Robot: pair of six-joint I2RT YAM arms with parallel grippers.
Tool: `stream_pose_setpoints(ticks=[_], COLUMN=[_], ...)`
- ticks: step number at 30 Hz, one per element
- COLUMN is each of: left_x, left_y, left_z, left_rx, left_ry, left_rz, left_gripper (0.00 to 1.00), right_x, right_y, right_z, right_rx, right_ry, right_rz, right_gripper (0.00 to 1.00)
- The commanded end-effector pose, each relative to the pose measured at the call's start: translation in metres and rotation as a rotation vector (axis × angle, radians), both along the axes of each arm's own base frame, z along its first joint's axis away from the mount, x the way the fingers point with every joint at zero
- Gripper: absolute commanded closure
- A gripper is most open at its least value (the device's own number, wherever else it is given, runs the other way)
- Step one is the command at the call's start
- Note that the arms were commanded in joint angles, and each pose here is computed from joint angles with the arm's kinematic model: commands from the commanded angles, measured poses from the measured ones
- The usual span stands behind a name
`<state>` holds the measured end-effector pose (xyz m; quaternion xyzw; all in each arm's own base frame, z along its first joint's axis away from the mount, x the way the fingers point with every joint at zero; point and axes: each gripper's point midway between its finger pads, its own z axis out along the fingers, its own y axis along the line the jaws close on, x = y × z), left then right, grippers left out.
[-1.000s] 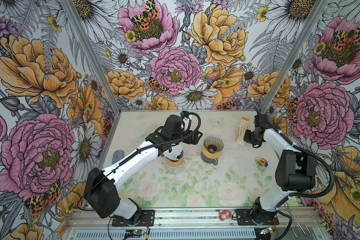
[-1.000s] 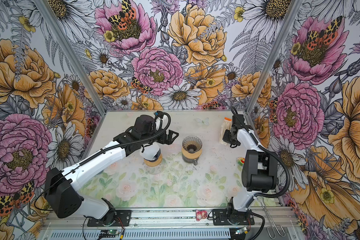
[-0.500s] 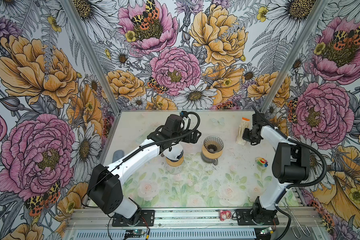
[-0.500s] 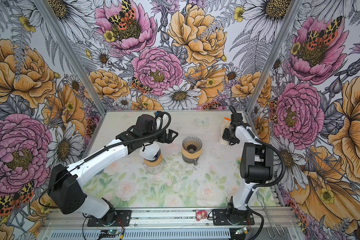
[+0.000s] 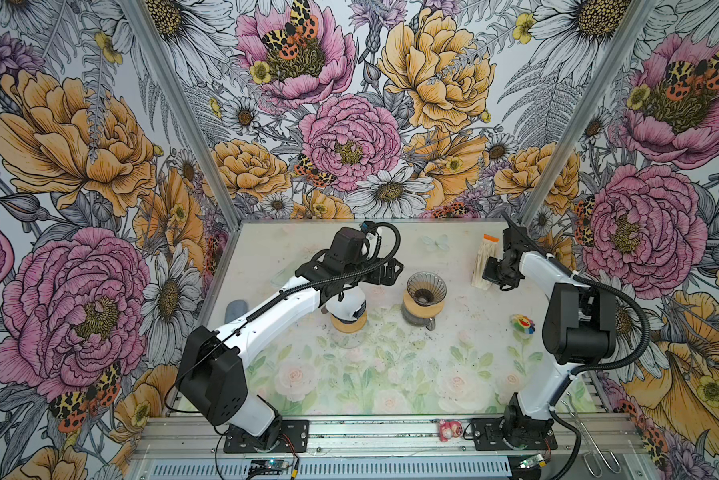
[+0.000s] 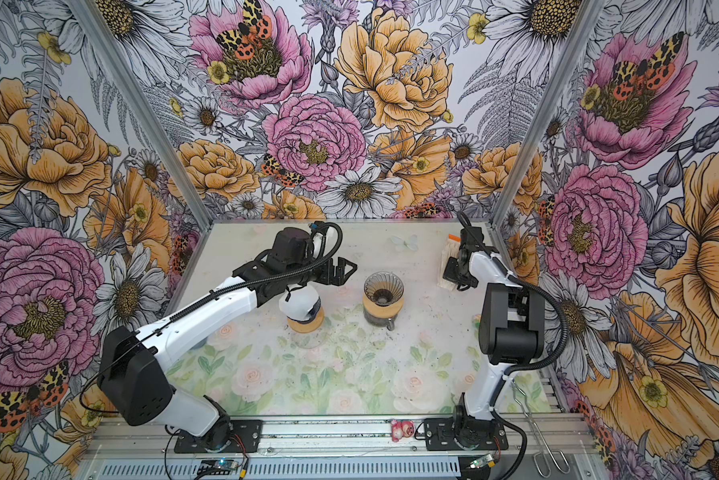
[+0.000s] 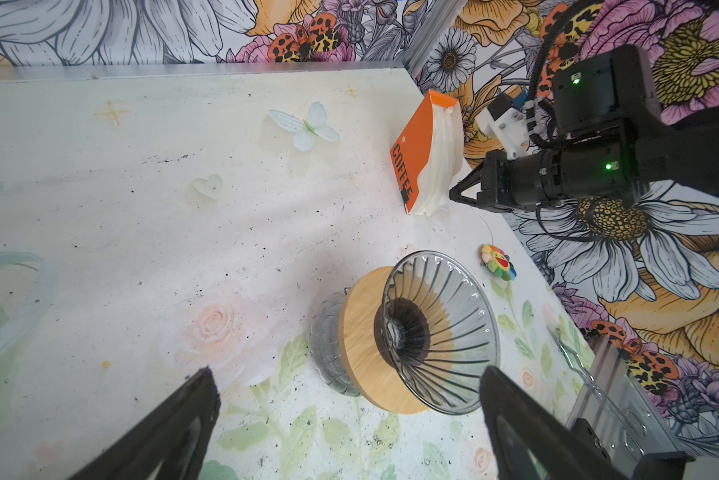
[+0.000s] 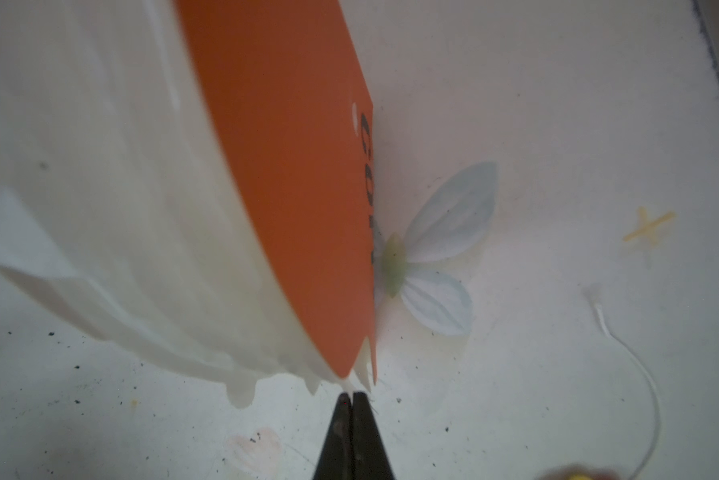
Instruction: Place the coffee filter in the dripper
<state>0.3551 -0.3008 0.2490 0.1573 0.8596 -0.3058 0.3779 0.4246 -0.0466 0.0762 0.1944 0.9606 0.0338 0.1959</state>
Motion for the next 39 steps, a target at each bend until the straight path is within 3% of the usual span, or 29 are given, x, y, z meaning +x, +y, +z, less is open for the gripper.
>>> stream_pose_setpoints(ticks=[1,22,39], left_x=[0.007,0.009,0.011], left_y=[-0.003,-0.007,-0.013], left_z=[0.013,0.013,0.013], left_rx=[-0.038,-0.050,-0.049], left_ry=[-0.013,-0.002,0.000], left_rz=[0.004,-0.003,-0.017], left_gripper=[0.01,0.01,0.01], right_x=[0.007,0.003,0.028], right_y=[-0.004,0.011,0.046], right_z=[0.004,0.054,0.099], right_rx=[-0.007,0.047,0.075], right_ry=[-0.022,-0.143,-0.235], right_rz=[-0.007,0.027,0.151], right_gripper=[1.00,1.00,0.76])
